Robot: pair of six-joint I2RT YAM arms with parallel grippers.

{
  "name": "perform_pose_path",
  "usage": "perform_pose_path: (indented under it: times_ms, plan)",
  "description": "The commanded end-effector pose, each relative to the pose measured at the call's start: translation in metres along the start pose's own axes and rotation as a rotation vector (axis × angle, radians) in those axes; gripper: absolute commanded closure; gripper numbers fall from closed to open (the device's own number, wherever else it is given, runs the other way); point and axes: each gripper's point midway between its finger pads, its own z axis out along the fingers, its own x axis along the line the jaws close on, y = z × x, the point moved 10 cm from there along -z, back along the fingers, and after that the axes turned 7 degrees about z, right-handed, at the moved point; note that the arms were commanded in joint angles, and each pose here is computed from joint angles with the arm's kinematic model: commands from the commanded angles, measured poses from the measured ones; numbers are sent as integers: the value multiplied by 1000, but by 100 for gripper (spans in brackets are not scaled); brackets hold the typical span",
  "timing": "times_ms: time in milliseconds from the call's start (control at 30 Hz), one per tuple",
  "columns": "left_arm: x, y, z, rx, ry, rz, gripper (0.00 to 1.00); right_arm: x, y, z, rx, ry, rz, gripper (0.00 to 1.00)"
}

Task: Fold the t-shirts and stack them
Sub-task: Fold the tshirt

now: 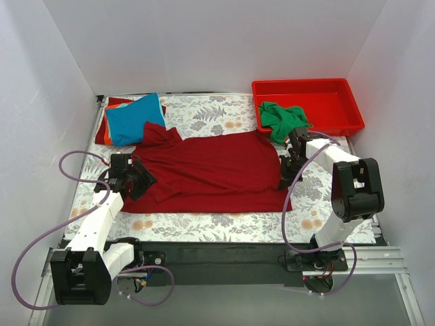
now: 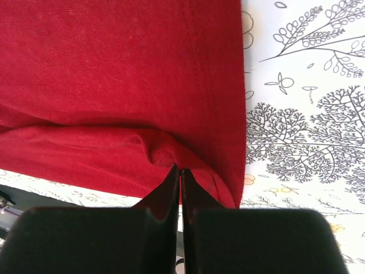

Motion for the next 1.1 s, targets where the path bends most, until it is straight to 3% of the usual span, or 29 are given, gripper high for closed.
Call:
perform_pose_path:
  times_ms: [0,133,367,433,700,1067]
  plan:
    - [-4,-5,3,27,17,32,42,6,8,-8,-32,-13,11,99]
    - [-6,-9,9,66,32,45,45,7,9,-12,-53,-19,18,96]
    - [-1,-9,14,43,110,30,48,8,9,-25,-108,-23,17,57]
    - [-1,-10,16,55,120,30,51,8,7,-29,-126,-30,14,51]
    - [0,-20,30,141,166,58,63,8,4,-40,-163,-20,4,49]
    - [-5,-27,33,163,133,85,71,7,1,-38,-146,-16,2,49]
